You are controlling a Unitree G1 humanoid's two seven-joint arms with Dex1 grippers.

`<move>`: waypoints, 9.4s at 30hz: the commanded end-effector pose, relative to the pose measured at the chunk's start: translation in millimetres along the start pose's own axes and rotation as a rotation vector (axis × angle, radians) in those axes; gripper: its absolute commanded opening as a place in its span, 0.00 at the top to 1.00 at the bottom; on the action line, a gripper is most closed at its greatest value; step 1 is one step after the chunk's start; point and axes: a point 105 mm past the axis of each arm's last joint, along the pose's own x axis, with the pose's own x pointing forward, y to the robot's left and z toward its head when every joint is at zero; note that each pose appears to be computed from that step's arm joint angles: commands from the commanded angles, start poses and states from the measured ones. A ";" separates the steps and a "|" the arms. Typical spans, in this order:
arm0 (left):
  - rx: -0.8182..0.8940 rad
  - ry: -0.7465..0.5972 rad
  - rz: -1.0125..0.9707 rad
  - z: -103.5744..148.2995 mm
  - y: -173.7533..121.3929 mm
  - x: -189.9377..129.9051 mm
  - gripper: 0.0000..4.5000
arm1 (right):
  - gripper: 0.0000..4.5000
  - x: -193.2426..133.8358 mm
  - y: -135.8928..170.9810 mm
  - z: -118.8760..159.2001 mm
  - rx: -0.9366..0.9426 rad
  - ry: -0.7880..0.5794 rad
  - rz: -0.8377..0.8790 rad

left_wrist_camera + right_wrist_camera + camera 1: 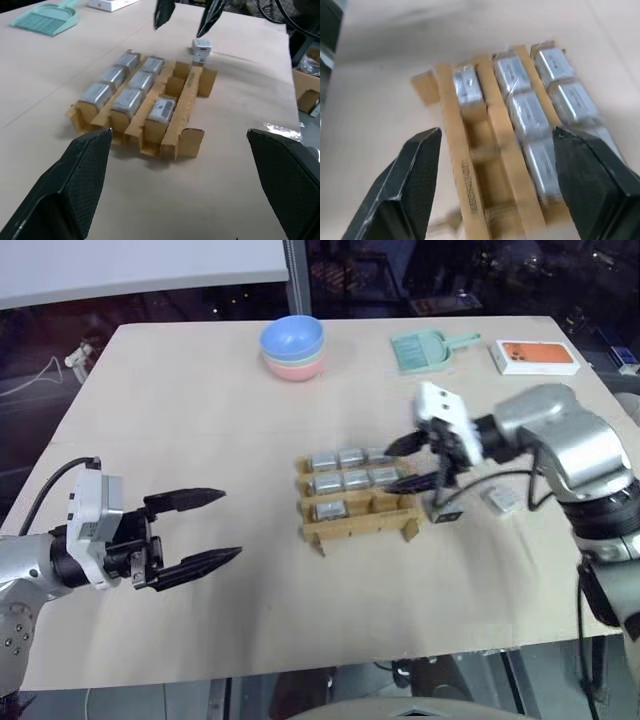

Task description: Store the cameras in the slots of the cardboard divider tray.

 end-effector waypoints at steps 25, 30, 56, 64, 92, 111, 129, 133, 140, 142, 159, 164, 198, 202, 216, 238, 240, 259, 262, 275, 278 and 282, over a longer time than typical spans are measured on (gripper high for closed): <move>0.008 0.028 -0.030 -1.4 3.6 -4.4 0.00 | 0.23 -85.2 0.2 -146.1 0.531 0.143 -0.819; 0.013 0.031 -0.032 -0.6 5.2 -4.8 0.00 | 0.23 -85.1 -3.3 -142.1 0.526 0.102 -0.844; -0.205 -0.168 -0.034 30.4 16.3 105.6 0.00 | 0.58 -20.0 -13.8 -4.2 -0.698 0.127 -0.541; -0.328 -0.188 -0.106 37.3 12.2 157.7 0.00 | 0.58 21.7 -1.5 38.4 -1.013 -0.071 -0.540; -0.303 -0.182 -0.141 40.0 23.6 172.1 0.83 | 0.58 50.4 19.4 46.3 -1.063 -0.165 -0.531; -0.062 -0.269 -0.155 -0.6 -4.7 172.9 0.83 | 0.01 -77.0 41.8 -7.2 0.217 -0.309 -0.346; 0.057 -0.207 -0.163 -36.4 8.5 187.2 0.83 | 0.01 -81.7 65.3 -28.7 0.317 -0.306 -0.309; 0.047 -0.181 -0.216 -41.2 4.9 187.9 0.83 | 0.01 -81.0 63.8 -27.3 0.315 -0.314 -0.317; 0.033 -0.176 -0.216 -44.2 9.2 195.3 0.83 | 0.01 -80.5 60.7 -26.0 0.303 -0.326 -0.348; 0.045 -0.180 -0.222 -42.6 9.1 196.8 0.83 | 0.01 -81.3 60.6 -26.4 0.302 -0.326 -0.357; 0.034 -0.223 -0.224 -37.5 4.6 208.5 0.83 | 0.01 -81.9 56.9 -27.3 0.289 -0.329 -0.395; 0.016 -0.243 -0.232 -35.3 2.1 208.3 0.83 | 0.01 -80.3 58.1 -27.0 0.291 -0.335 -0.392; 0.063 -0.235 -0.236 -13.9 10.1 196.6 0.83 | 0.01 -80.5 58.0 -33.6 0.307 -0.343 -0.406; 0.059 -0.200 -0.213 -20.9 12.4 196.2 0.83 | 0.01 -80.4 58.2 -33.8 0.307 -0.345 -0.408; 0.020 -0.139 -0.206 -34.0 10.5 200.2 0.83 | 0.01 -81.2 57.4 -33.2 0.304 -0.343 -0.419; 0.046 -0.109 -0.216 -19.9 18.2 185.1 0.02 | 0.00 -79.9 55.5 -32.9 0.300 -0.341 -0.420; 0.032 -0.107 -0.205 -19.6 19.1 182.7 0.02 | 0.00 -79.6 55.3 -32.7 0.300 -0.340 -0.418; -0.080 0.071 -0.195 17.5 26.9 55.5 0.02 | 0.00 -38.1 43.2 -32.9 0.281 -0.251 -0.281; -0.037 0.195 -0.169 16.6 21.2 22.5 0.02 | 0.00 -11.6 28.1 -30.0 0.263 -0.225 -0.227; -0.073 0.195 -0.092 24.7 -17.3 -3.4 0.02 | 0.00 66.9 12.3 -18.9 0.269 -0.192 0.078; -0.077 0.191 -0.071 25.1 -19.6 -4.6 0.02 | 0.00 73.0 11.9 -20.2 0.260 -0.169 0.105; -0.084 0.196 -0.053 25.4 -21.3 -7.9 0.02 | 0.00 80.4 13.5 -22.1 0.248 -0.139 0.125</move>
